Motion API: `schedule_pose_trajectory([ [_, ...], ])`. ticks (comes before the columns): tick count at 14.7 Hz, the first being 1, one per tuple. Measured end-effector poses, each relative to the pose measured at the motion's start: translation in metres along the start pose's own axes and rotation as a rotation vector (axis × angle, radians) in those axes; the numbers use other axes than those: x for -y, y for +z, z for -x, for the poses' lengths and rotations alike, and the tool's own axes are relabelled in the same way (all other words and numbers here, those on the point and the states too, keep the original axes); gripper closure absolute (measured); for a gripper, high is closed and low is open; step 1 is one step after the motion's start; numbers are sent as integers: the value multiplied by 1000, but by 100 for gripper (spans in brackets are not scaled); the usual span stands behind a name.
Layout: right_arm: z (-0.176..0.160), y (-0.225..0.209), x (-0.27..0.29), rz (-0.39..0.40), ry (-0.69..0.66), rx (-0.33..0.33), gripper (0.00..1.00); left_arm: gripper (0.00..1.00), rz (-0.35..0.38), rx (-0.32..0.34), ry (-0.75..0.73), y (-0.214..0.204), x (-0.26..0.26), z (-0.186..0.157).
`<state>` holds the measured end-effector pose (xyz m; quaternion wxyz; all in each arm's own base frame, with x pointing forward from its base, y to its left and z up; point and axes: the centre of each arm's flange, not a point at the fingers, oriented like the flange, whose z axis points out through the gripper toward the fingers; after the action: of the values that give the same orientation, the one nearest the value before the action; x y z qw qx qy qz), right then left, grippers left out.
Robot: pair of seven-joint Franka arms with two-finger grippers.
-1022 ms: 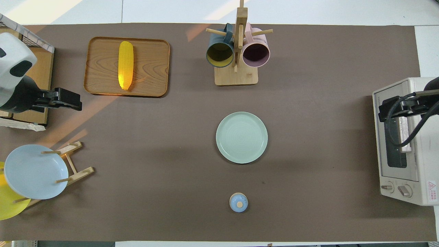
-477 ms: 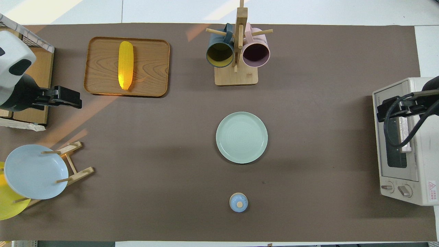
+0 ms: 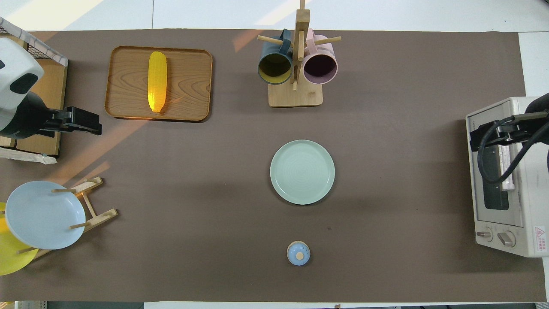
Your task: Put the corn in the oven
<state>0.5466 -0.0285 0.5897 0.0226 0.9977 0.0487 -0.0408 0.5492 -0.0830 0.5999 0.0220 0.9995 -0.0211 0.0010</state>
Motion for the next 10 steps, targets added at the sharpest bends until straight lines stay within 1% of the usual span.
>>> schedule_pose_trajectory([
  [2,6,27,-21,4,-32,-23,53,0,0,0,-1,0,0,0],
  [4,14,48,-33,11,-31,-43,72,0,0,0,-2,0,1,0],
  [5,17,57,-37,27,-31,-52,84,0,0,0,-2,0,1,0],
  [6,18,66,-38,50,-37,-59,94,0,0,-1,-2,0,1,0],
  [7,17,75,-39,73,-45,-63,99,0,0,-2,-2,0,1,0],
  [10,15,106,-44,132,-73,-29,99,0,1,-14,-1,-1,0,-2],
])
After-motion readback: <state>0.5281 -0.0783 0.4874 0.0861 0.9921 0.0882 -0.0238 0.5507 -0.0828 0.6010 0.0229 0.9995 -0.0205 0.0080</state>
